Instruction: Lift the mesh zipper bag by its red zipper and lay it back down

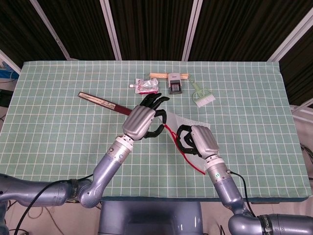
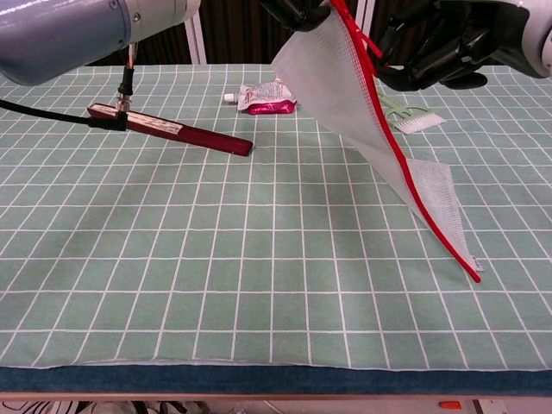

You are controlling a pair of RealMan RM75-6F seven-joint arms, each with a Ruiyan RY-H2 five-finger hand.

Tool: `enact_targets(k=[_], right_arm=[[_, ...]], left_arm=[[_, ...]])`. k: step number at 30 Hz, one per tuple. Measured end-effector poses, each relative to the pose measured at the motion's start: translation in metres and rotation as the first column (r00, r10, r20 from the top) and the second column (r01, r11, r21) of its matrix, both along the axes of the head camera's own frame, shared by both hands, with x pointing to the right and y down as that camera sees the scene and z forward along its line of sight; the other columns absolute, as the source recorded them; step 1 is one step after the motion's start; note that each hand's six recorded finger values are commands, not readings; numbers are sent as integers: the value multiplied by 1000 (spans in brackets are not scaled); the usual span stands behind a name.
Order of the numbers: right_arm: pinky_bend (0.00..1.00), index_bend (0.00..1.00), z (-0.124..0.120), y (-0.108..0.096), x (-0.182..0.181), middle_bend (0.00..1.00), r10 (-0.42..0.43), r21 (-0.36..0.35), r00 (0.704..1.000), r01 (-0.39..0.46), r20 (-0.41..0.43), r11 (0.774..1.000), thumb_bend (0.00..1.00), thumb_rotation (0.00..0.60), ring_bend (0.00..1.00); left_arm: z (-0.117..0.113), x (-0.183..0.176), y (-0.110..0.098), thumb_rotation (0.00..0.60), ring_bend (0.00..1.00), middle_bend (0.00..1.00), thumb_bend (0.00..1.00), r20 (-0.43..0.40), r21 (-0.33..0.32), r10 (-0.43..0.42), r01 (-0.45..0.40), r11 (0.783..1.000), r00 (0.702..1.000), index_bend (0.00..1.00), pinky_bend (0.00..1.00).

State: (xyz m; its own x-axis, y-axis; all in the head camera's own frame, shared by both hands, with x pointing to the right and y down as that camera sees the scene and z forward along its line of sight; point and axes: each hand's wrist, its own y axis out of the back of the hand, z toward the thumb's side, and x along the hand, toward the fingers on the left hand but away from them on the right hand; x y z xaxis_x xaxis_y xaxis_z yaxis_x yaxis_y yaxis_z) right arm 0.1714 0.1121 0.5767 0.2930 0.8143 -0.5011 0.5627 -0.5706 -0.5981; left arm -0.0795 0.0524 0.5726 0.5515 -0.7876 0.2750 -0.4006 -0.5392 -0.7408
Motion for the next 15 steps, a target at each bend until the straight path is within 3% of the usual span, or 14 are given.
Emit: enact_targets(k=[15], right_arm=[[942,747,6,3,15,1000,27,-12,999,-27,-30,1000,619,600,1000]], left_arm=[[-22,0,-13,600,0,142,413,-90,42,-73,77,996,993,646,50]])
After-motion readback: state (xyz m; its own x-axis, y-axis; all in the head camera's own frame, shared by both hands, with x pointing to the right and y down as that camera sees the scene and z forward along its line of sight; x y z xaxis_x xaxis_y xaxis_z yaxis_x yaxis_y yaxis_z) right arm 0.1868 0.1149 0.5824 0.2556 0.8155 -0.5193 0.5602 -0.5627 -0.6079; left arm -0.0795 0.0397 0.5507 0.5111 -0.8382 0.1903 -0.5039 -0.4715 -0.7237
